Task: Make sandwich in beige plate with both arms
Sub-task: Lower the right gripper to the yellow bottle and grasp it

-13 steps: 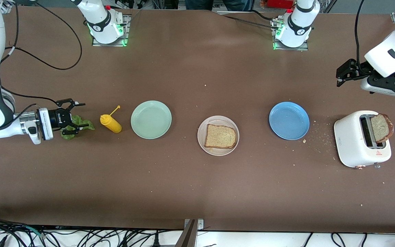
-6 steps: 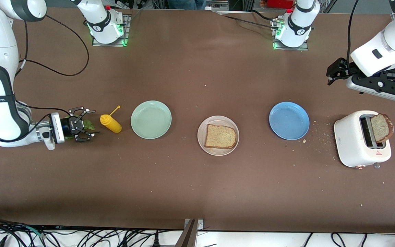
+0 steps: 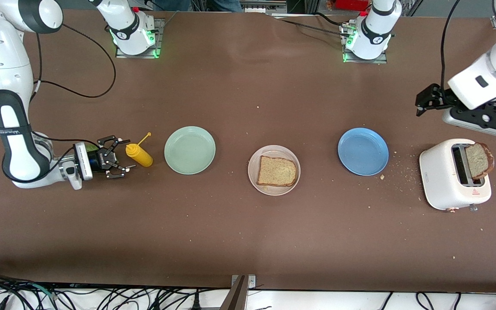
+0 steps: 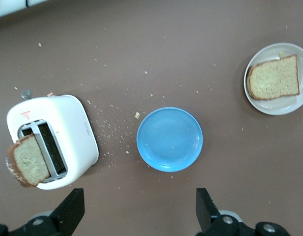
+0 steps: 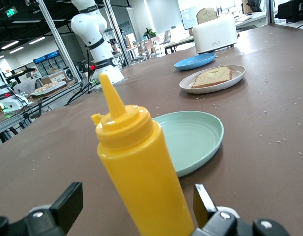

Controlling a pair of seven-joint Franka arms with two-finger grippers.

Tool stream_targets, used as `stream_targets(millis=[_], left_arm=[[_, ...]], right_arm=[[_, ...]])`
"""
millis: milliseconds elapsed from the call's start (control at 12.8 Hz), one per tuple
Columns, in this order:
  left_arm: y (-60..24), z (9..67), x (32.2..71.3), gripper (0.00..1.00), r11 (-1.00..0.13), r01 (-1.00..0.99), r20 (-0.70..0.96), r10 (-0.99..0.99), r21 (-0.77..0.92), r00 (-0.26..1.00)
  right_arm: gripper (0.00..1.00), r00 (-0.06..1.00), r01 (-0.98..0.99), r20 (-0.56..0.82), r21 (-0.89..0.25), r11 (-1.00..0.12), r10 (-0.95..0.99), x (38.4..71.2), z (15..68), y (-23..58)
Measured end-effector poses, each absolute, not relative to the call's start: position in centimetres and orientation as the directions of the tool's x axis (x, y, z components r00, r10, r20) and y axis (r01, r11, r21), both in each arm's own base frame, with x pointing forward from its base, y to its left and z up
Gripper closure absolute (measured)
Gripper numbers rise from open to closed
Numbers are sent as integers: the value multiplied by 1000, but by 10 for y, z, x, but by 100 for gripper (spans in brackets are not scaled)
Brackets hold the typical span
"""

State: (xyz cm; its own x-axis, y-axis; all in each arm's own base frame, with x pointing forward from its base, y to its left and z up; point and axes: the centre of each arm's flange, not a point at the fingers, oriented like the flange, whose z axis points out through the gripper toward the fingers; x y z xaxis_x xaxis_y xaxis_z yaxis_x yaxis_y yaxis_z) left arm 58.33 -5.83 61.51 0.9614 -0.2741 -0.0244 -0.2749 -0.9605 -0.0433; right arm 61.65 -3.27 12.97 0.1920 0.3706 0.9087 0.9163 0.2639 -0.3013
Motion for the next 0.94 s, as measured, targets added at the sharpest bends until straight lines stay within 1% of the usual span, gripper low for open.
stream_targets(millis=[234,390,468,624,780,936], left_arm=[[-49,633,585,0,-965,-258,11,-259,-49,966],[-51,632,585,0,-965,-259,10,-260,-49,966],[-53,632,585,0,-964,-262,11,-262,-48,965],[-58,631,585,0,-967,-250,10,-250,-47,968],[-59,619,590,0,-972,-231,-10,-230,-41,973],[-57,587,605,0,-975,-221,-61,-220,-27,974]], right_arm=[[0,186,917,912,-295,269,365,616,125,-31],[5,184,918,912,-292,269,366,617,125,-32],[16,182,919,912,-291,266,367,617,126,-32],[43,179,921,911,-288,262,371,618,126,-33],[59,178,922,912,-286,262,371,619,126,-33],[77,174,923,912,-282,261,372,620,127,-33]])
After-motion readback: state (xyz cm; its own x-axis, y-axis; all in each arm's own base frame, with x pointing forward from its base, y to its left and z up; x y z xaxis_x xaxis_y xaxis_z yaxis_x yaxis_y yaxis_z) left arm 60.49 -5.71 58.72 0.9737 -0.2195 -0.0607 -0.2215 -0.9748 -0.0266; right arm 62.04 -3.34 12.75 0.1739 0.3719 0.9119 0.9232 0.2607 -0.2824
